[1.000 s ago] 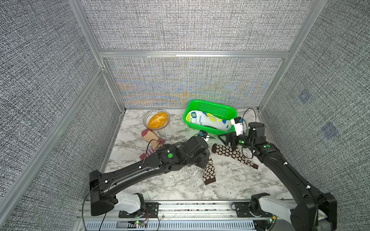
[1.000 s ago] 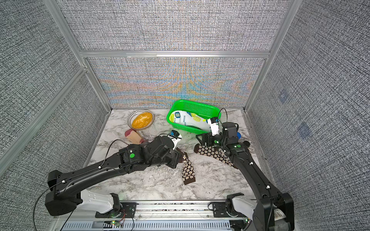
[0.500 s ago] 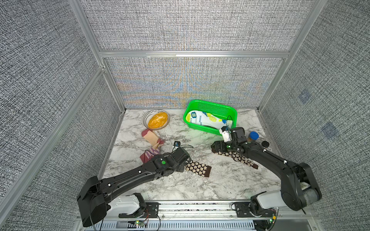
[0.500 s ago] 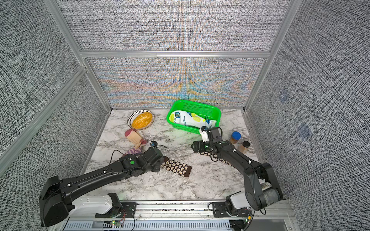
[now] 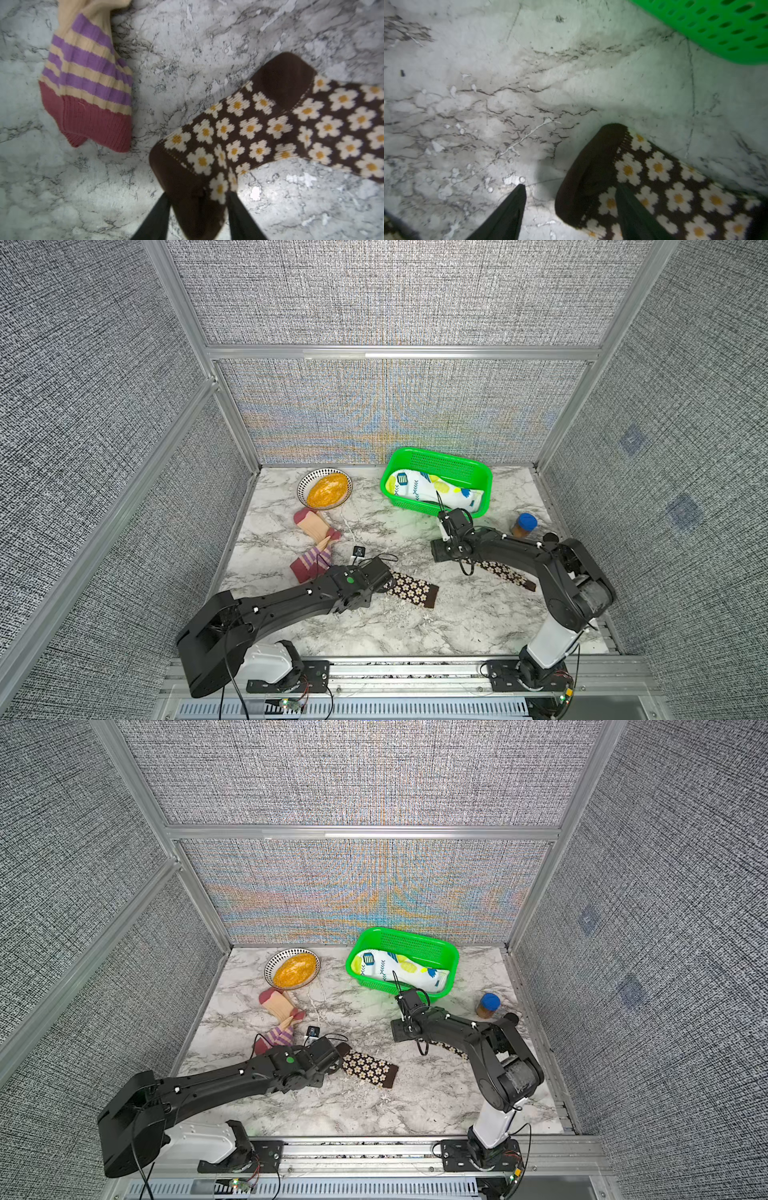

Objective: Place the socks together as a pair
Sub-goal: Pick up the sock at the center of the board.

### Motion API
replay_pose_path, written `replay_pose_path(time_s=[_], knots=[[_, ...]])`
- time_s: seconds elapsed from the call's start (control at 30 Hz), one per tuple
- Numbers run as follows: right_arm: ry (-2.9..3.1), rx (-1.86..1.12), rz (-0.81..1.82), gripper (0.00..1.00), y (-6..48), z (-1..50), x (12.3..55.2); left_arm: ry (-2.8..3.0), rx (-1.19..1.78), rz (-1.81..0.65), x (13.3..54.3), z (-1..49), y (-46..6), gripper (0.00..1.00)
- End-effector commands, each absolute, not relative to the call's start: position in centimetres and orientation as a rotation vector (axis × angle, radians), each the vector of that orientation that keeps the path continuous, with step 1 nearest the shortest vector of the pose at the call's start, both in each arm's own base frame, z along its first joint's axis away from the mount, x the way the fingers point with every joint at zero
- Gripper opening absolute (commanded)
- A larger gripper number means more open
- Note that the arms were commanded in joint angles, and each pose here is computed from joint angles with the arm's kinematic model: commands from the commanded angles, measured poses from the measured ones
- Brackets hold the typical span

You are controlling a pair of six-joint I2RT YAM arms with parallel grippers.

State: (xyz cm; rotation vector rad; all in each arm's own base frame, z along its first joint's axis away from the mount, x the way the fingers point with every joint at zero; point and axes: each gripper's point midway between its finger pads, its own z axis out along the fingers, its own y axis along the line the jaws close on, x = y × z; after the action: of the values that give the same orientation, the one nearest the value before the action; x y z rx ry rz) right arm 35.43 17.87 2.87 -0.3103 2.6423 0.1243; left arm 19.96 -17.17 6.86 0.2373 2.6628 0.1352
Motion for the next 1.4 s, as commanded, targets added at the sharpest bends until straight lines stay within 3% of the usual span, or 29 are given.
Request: replay_pose_path(time_s=[0.0,0.27,0.4,0.5,0.77,1.03,1.37], knots=[[2.625,-0.266,0.042,0.63,16.9,2.4,36.1,2.635,0.291,0.179,20.5,8.5,-17.4,0.58],[2.586,-0.236,-0.009,0.16,15.3,2.7,35.5,2.531,0.423,-0.035,19.9,14.0,-22.8,0.63],[2.524,-0.232,0.047,0.01,15.3,5.3,35.0,2.562,0.611,-0.314,17.8,11.4,-28.9,0.53],[2.477,-0.231,0.086,0.00,15.0,7.7,34.1,2.605,0.748,-0.384,16.1,8.8,-32.4,0.43],[2.389,-0.214,0.201,0.00,14.5,12.6,32.9,2.674,0.793,-0.339,16.3,4.9,-36.6,0.39],[2.385,-0.173,0.258,0.00,13.2,13.3,32.0,2.775,0.869,-0.393,14.4,2.0,-39.4,0.33],[2.337,-0.152,0.300,0.00,12.5,15.7,32.0,2.724,0.824,-0.561,15.5,3.4,-44.8,0.33]])
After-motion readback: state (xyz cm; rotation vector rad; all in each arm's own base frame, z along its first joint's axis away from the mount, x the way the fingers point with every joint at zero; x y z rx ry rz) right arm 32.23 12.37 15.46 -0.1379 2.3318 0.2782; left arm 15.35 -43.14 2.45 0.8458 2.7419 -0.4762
